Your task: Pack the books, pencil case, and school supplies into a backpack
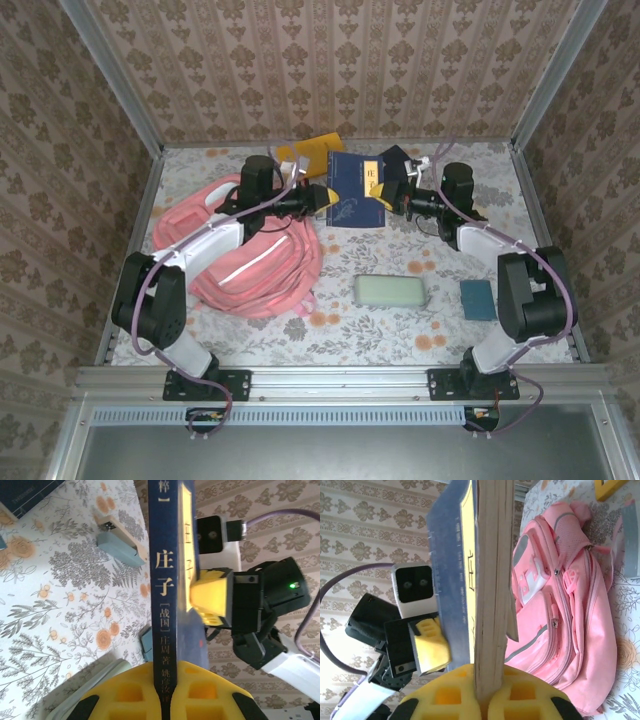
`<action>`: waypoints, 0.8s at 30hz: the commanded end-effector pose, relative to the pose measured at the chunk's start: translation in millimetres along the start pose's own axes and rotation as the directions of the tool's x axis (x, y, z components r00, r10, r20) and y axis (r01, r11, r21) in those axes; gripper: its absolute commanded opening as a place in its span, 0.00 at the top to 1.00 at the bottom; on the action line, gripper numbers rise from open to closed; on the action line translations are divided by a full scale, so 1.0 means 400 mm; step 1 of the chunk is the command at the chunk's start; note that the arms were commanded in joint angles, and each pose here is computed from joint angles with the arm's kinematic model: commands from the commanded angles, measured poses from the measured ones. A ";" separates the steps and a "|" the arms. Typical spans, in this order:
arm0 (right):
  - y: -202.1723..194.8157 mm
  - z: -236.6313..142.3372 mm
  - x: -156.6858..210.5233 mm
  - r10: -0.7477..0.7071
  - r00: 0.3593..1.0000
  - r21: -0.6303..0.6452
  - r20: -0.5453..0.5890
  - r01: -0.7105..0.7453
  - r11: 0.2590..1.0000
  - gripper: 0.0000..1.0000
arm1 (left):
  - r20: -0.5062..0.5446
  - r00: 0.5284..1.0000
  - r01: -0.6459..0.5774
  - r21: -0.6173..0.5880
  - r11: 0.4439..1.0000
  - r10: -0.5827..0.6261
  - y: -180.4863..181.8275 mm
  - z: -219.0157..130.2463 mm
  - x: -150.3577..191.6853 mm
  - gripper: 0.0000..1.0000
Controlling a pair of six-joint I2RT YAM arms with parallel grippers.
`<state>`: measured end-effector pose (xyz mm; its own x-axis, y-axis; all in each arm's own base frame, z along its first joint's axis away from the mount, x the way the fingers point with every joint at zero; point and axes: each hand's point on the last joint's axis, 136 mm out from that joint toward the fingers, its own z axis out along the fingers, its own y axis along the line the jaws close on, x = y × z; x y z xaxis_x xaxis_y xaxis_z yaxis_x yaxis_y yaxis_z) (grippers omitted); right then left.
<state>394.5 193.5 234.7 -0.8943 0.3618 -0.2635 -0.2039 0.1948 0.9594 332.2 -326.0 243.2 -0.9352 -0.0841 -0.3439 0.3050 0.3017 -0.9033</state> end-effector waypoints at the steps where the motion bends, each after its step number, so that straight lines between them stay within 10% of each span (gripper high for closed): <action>1: 0.053 -0.013 0.020 -0.073 0.997 -0.014 -0.026 0.073 0.997 1.00 | -0.015 0.997 -0.078 0.007 0.997 0.078 -0.036 -0.030 0.010 0.88; 7: 0.058 -0.029 0.023 -0.096 0.995 0.040 0.003 0.096 0.995 1.00 | -0.039 0.994 -0.113 -0.257 0.960 0.107 0.059 -0.089 0.028 0.50; 14: 0.033 -0.056 0.031 -0.120 0.992 0.141 0.049 0.112 0.984 1.00 | -0.128 0.980 -0.199 -0.578 0.791 0.152 0.192 -0.240 0.088 0.53; 24: 0.021 -0.074 0.044 -0.124 0.990 0.189 0.070 0.109 0.976 1.00 | -0.484 0.864 -0.478 -0.695 0.538 0.143 0.312 -0.265 0.291 0.62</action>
<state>371.9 176.5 225.2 -0.8575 0.3974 -0.3267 -0.1659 0.3876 0.9068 260.4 -222.2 143.2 -0.8737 0.2958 -0.3862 0.4273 0.8462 -0.3185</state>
